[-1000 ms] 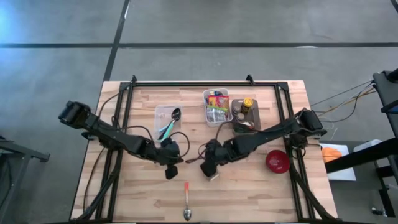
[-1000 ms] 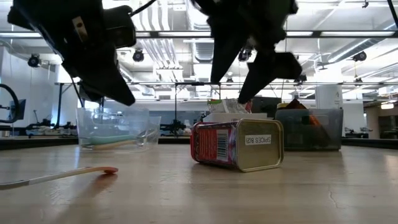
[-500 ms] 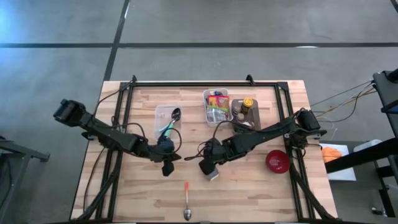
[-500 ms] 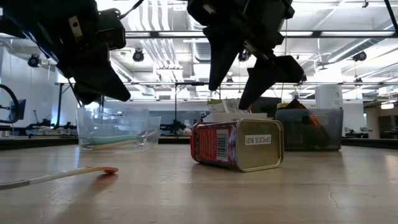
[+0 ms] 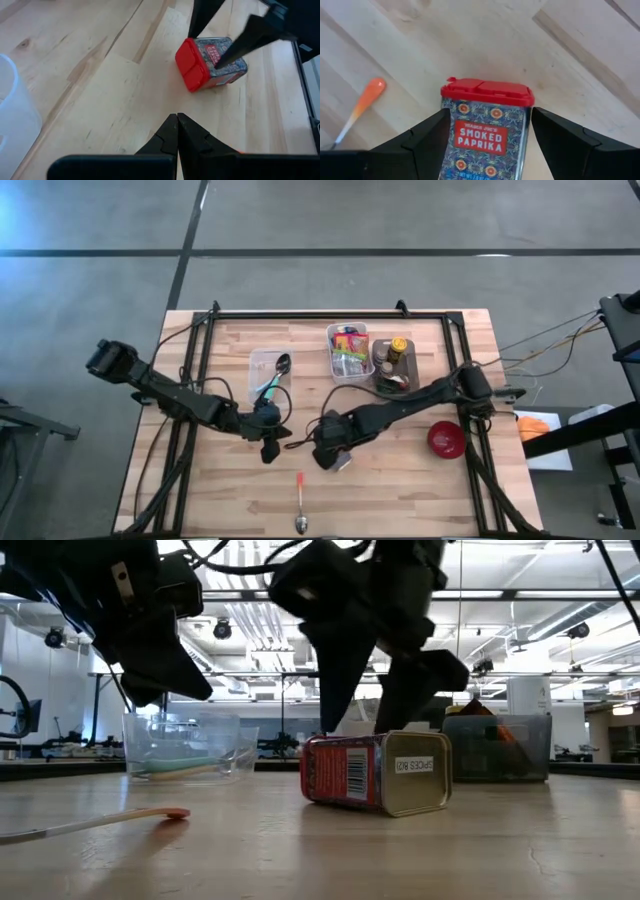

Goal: Pick & Place Food Item
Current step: Put the red seasoning can into the black bin

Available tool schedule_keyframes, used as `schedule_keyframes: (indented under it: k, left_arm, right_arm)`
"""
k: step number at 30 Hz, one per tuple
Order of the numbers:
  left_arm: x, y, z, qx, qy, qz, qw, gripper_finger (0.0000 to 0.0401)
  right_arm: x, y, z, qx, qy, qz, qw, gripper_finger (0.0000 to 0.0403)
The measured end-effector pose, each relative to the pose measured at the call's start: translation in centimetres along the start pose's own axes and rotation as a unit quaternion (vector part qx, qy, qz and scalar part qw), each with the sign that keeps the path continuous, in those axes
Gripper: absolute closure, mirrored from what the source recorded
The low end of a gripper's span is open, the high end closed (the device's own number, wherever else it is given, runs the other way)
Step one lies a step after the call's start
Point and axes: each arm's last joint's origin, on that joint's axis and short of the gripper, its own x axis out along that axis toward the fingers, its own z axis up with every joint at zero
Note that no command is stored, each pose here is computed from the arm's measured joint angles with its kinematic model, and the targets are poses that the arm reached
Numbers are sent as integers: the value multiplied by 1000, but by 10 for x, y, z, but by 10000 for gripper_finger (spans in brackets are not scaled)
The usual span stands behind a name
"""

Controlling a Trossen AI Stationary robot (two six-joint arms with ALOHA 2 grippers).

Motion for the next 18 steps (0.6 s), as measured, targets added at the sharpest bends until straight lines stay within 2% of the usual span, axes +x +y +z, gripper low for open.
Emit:
schedule_keyframes:
  k: [7,13,18]
  left_arm:
    - [0,0,0,1,1,1,1000,397]
    - [0,1,-1,2,5,3,1000,397]
    - [0,1,-1,0,5,4,1000,397]
  right_arm:
    - [-4,20,3,-21,-4,2,1000,129]
    - [2,20,-1,-37,8,-26,999,129]
    - [6,18,-2,-44,11,-29,999,129]
